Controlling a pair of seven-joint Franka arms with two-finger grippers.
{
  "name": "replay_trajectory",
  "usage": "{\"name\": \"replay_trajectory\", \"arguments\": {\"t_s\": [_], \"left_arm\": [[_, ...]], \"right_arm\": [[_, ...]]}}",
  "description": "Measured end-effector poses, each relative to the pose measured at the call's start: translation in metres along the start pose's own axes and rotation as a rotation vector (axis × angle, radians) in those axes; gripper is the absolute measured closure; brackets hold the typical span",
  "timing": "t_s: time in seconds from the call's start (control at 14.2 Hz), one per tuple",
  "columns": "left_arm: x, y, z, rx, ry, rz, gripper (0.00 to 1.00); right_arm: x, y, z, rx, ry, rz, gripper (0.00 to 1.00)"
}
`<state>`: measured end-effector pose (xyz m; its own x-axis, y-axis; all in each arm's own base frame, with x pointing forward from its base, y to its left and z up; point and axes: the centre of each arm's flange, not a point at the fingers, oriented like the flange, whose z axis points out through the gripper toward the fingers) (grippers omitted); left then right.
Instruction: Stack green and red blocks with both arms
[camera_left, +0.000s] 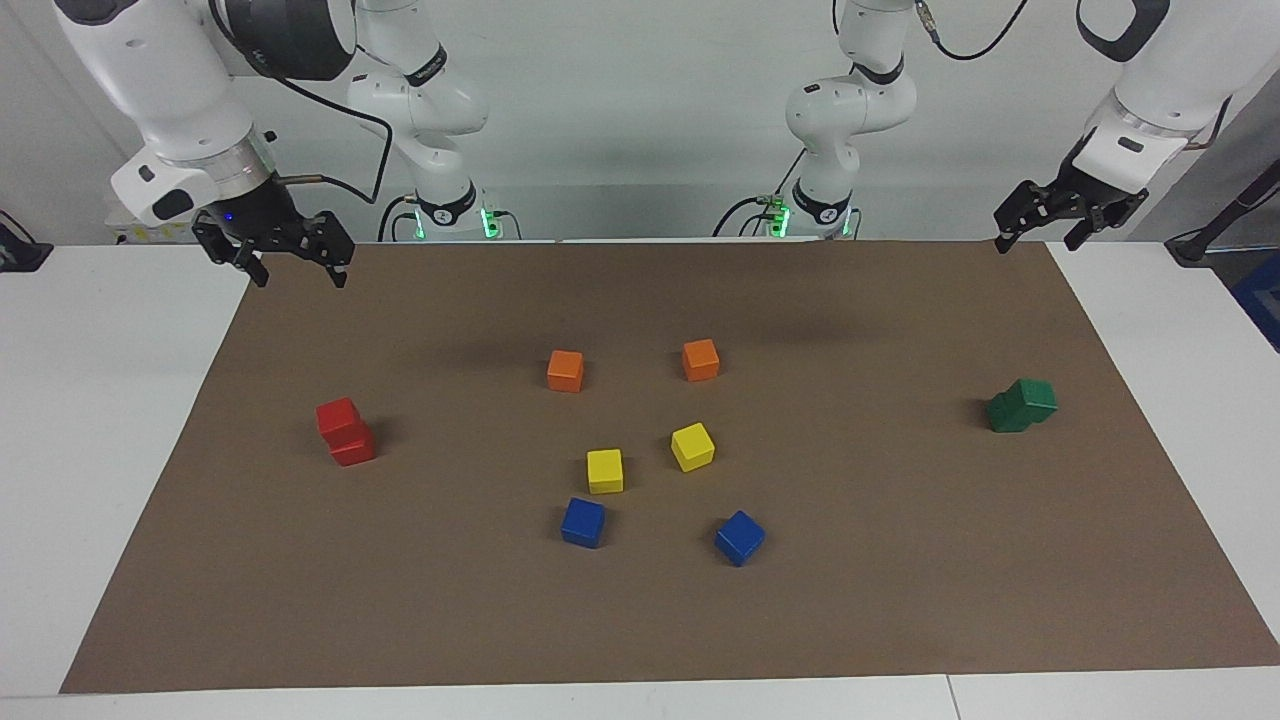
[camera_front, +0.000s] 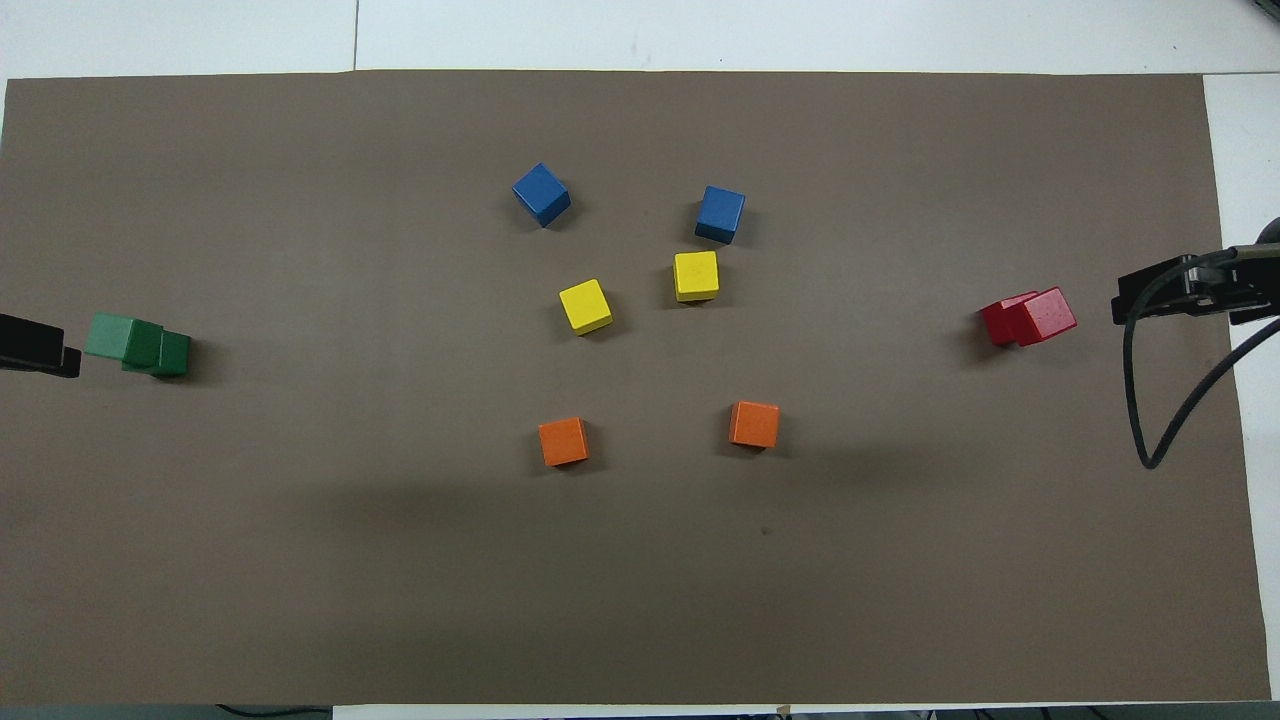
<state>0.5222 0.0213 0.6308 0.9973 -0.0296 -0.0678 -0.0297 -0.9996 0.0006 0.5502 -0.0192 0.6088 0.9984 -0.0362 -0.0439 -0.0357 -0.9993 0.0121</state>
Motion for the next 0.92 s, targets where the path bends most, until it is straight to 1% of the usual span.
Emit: {"name": "replay_trajectory", "arguments": {"t_s": [0.21, 0.92], "left_arm": [[0.001, 0.011, 0.0, -0.002, 0.0, 0.006, 0.0], [0.001, 0.016, 0.0, -0.003, 0.001, 0.015, 0.0]], "right_arm": [[0.0, 0.0, 0.0, 0.0, 0.0, 0.0, 0.0], [0.0, 0.0, 0.0, 0.0, -0.001, 0.0, 0.0]]}}
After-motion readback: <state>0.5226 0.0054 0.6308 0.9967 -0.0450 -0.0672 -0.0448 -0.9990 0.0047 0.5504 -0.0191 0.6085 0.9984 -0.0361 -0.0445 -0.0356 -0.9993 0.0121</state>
